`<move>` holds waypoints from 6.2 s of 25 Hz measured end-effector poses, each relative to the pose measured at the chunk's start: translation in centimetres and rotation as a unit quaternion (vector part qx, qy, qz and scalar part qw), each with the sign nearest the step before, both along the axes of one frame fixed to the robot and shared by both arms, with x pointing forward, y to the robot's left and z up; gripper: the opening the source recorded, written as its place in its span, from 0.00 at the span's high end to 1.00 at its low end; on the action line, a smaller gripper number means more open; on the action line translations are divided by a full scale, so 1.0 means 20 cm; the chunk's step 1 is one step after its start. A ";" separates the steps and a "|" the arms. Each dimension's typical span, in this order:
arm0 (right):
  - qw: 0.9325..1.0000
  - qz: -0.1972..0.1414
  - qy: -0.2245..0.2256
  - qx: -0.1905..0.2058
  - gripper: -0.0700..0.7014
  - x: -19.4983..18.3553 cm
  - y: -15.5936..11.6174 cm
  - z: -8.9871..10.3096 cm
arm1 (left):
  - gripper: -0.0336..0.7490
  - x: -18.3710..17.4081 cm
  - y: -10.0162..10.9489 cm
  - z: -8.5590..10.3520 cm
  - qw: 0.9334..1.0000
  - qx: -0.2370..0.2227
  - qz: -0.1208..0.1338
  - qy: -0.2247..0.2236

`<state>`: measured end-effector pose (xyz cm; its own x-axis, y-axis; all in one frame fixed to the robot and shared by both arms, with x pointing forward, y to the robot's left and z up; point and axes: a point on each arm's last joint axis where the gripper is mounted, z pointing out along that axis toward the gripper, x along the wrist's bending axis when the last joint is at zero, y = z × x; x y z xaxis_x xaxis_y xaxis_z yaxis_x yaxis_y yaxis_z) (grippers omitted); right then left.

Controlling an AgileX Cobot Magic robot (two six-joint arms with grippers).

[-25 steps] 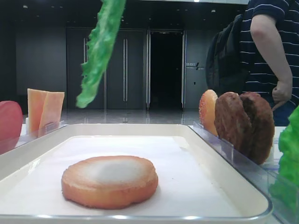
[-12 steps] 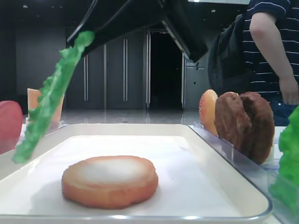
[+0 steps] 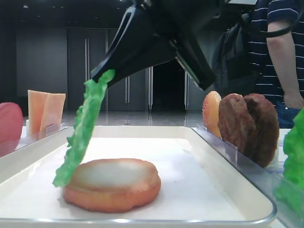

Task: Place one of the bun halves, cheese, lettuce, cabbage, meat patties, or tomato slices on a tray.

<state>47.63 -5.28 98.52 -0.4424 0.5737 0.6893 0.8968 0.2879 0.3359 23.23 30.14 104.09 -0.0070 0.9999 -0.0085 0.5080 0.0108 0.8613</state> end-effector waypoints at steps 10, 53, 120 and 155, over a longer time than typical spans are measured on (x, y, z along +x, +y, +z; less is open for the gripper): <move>1.000 -0.009 0.006 -0.002 0.87 0.05 -0.04 -0.03 | 0.46 0.00 0.00 0.00 1.000 0.000 0.000 0.000; 0.995 0.041 -0.038 -0.086 0.22 0.00 -0.12 0.01 | 0.46 0.00 0.00 0.00 1.000 0.000 0.000 0.000; 0.867 -0.327 -0.237 -0.291 0.22 -0.98 -1.21 0.32 | 0.46 0.00 0.00 0.00 1.000 0.000 0.000 0.000; 0.827 -0.366 -0.354 -0.236 0.22 -1.23 -1.22 0.30 | 0.46 0.00 0.00 0.00 1.000 0.000 0.000 0.000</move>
